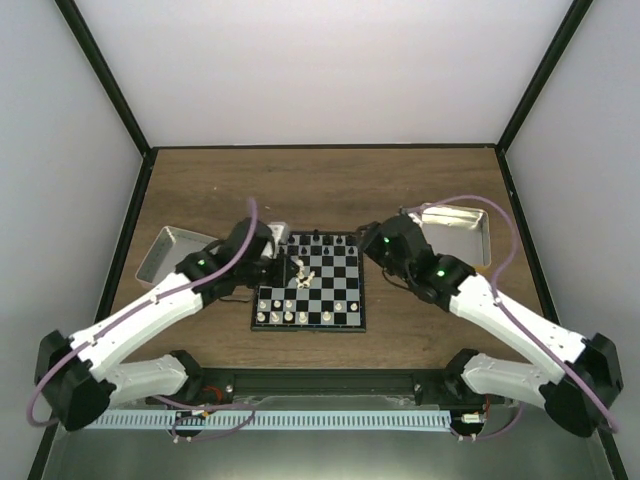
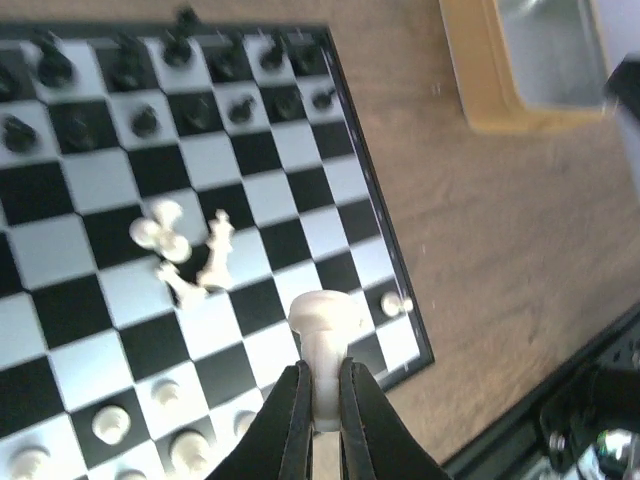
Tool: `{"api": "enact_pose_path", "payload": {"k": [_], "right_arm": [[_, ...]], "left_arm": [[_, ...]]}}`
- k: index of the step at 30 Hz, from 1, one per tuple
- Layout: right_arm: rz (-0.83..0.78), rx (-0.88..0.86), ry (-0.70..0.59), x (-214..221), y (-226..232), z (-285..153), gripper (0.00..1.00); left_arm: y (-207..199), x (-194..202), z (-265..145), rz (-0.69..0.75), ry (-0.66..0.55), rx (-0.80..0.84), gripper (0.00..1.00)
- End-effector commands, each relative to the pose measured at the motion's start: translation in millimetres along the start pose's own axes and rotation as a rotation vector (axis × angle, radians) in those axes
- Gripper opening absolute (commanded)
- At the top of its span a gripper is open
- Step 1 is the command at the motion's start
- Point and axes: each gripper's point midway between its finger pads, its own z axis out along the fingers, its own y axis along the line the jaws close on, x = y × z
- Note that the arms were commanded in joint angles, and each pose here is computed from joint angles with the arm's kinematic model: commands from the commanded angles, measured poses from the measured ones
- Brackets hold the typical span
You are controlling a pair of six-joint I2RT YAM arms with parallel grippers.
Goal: Set up the chess pieces on the board
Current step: Place the chess piece on the chessboard.
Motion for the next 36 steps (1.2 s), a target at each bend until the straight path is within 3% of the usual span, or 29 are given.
{"api": "enact_pose_path", "payload": {"k": [1, 7, 14, 36], "right_arm": [[-0.042, 0.18, -0.177, -36.4, -52.2, -29.5, 0.59], [-0.049, 0.241, -0.29, -53.1, -80.2, -64.8, 0.62], [-0.072, 0.21, -0.329, -56.6, -89.1, -87.9, 0.66], [-0.06, 0.155, -0.375, -56.3, -104.0, -111.8, 0.67]], "left_arm": [[-10.4, 37.7, 8.5, 0.111, 0.216, -0.125, 0.04], [-49.1, 54.7, 31.1, 0.278, 0.338, -0.194, 0.04], [-78.7, 69.3, 52.6, 0.356, 0.425, -0.161, 0.04], [-90.5, 112.4, 73.9, 0.455, 0.638, -0.256, 0.04]]}}
